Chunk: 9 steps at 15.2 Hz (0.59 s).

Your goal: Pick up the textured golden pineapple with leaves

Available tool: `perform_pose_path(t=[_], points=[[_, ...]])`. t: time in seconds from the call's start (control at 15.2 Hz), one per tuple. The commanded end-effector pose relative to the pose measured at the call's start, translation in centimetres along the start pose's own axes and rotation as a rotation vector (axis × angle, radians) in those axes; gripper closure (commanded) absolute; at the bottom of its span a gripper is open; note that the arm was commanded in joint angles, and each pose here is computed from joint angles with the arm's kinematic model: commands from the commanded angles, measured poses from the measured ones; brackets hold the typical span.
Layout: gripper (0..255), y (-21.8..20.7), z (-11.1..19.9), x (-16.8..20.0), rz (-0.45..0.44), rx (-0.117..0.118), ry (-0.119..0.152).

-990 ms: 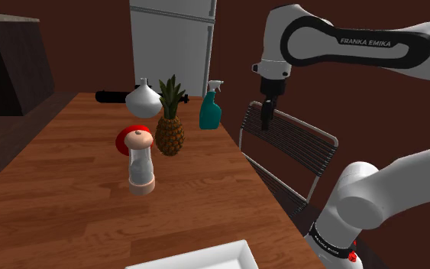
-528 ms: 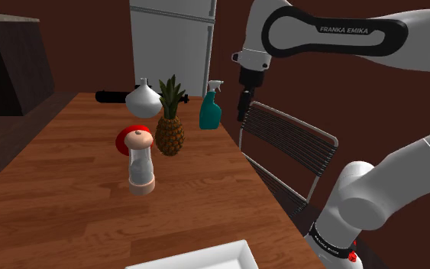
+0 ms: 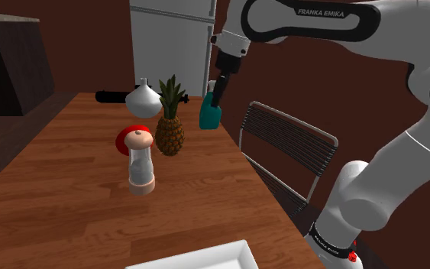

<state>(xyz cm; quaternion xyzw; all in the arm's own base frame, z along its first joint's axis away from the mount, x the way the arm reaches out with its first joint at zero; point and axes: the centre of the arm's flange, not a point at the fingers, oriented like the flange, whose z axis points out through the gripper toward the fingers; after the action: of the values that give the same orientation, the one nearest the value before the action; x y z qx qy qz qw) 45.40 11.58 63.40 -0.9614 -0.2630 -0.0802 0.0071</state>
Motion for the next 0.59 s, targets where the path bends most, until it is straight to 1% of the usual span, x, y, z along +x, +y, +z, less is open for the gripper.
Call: perform_pose_path(t=[0.0,0.46,0.53], points=[[0,-0.7,-0.4,2.0,-0.034,0.007,0.039],[0,-2.5,-3.2,8.4,-0.149,0.031,0.172],[0,-2.8,-3.5,9.1,-0.162,0.034,0.186]])
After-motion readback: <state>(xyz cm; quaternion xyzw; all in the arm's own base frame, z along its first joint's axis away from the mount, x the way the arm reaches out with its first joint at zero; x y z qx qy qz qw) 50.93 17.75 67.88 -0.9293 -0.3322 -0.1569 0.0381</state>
